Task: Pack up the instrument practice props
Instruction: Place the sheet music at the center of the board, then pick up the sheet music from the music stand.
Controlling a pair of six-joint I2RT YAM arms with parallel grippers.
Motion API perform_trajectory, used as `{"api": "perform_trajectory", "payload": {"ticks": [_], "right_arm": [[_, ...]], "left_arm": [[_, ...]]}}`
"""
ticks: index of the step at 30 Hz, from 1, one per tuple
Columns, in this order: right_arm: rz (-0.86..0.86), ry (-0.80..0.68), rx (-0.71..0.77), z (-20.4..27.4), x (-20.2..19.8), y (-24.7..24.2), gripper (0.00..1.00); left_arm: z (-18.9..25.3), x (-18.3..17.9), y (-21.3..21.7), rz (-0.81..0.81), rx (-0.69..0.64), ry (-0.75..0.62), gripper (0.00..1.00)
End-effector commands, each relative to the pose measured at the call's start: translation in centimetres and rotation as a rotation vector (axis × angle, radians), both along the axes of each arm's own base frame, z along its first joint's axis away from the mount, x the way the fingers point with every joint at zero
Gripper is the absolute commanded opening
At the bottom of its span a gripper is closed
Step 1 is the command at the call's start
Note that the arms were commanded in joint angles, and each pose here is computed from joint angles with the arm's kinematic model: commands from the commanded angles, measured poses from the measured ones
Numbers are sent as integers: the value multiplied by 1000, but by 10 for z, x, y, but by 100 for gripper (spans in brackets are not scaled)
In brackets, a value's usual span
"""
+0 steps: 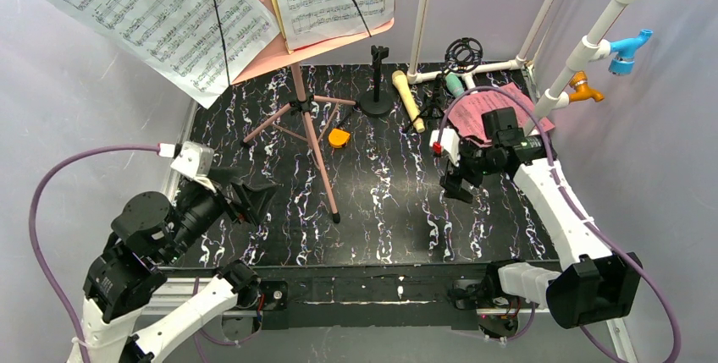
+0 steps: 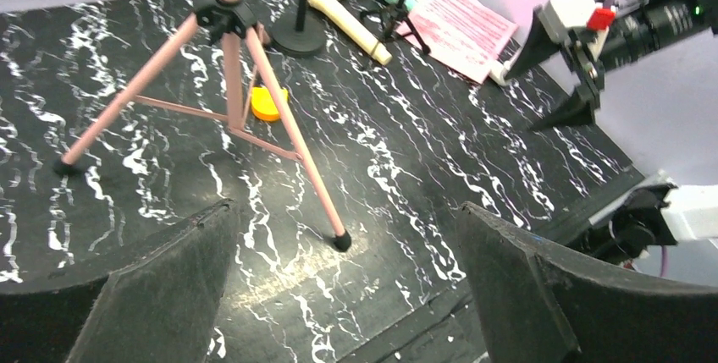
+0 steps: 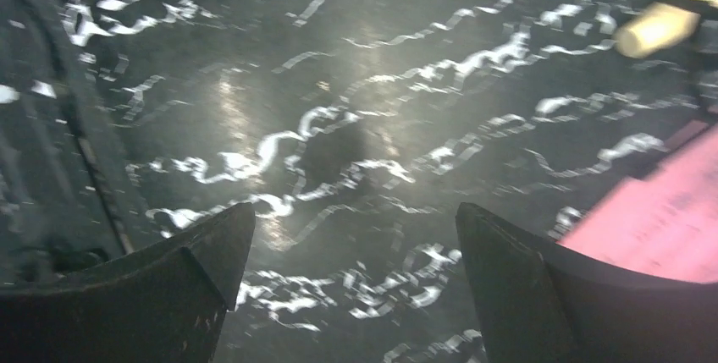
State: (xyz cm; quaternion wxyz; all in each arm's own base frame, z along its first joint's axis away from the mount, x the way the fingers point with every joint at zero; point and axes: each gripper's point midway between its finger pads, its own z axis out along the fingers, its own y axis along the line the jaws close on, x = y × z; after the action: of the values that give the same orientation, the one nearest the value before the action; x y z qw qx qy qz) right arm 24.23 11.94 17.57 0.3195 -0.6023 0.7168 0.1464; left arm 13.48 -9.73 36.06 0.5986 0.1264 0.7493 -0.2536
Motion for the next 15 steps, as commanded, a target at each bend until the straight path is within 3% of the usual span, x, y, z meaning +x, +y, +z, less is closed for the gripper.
{"api": "perform_trajectory", "payload": {"ticks": [1, 8, 15], "right_arm": [[31, 145, 229, -10, -25, 35, 98], [36, 267, 368, -53, -49, 45, 98], [23, 235, 374, -53, -48, 37, 98]], "left_arm": [[19, 10, 20, 102, 66, -37, 98], [38, 17, 43, 221, 100, -62, 98], [65, 36, 48, 308, 101, -112, 98]]}}
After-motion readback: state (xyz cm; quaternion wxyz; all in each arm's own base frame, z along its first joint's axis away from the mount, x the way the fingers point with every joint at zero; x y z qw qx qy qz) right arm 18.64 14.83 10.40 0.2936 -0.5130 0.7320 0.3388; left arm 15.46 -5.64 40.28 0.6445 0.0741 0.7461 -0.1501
